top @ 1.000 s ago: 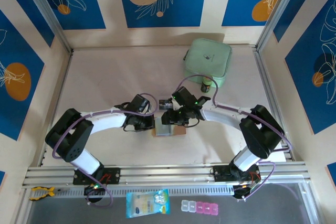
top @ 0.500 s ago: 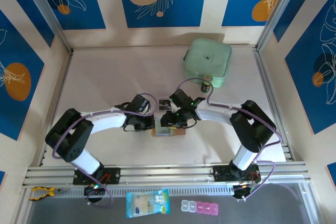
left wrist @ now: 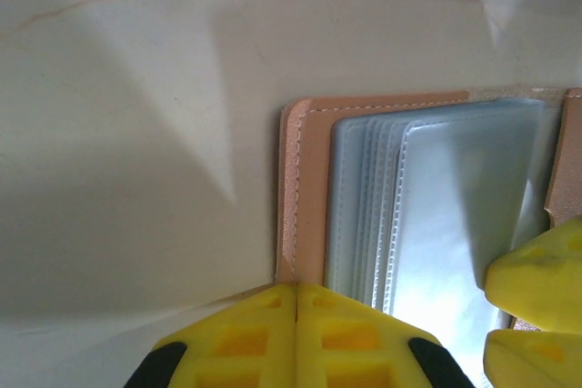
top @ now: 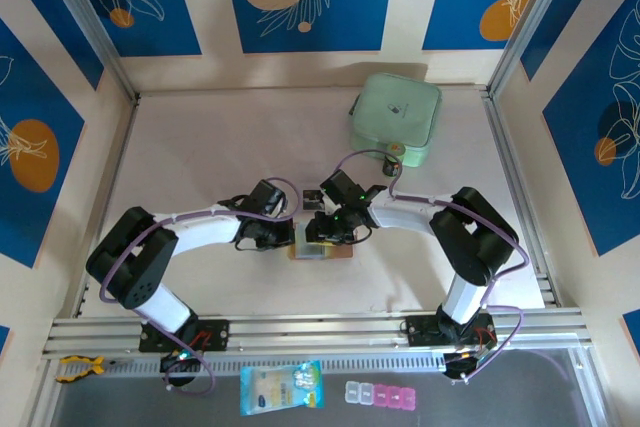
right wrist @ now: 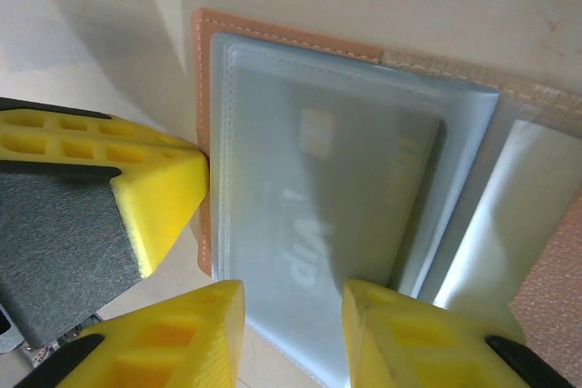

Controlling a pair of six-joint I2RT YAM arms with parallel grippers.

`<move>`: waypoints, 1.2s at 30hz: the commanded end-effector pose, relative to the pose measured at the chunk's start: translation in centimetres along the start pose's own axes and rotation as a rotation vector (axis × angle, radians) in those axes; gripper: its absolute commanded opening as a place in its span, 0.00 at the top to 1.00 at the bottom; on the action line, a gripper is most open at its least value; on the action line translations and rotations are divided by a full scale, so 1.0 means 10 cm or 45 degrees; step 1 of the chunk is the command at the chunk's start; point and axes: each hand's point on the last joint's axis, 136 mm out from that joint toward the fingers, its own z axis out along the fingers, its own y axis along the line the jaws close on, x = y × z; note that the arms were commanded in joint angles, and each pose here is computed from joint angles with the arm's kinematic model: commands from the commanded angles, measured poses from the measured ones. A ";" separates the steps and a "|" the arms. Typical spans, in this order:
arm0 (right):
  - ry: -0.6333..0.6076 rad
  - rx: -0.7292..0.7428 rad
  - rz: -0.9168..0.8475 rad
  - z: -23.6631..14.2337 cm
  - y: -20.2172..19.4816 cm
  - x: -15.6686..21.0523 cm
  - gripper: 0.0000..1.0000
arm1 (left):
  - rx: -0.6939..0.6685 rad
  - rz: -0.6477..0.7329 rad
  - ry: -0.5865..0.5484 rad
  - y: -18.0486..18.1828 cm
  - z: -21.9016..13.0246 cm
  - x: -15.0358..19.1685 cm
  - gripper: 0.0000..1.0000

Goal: Take the credit cards out of the card holder

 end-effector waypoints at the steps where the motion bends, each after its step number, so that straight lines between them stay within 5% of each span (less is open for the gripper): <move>1: 0.008 0.059 0.027 -0.02 -0.05 0.00 0.65 | -0.046 0.019 0.025 0.07 0.01 0.07 0.96; 24: -0.001 0.084 0.052 -0.09 -0.23 0.08 0.69 | -0.042 0.038 -0.015 -0.02 -0.16 -0.01 0.96; 36: 0.002 0.061 0.060 -0.06 -0.26 0.09 0.73 | 0.216 0.021 -0.044 -0.56 -0.37 -0.11 0.84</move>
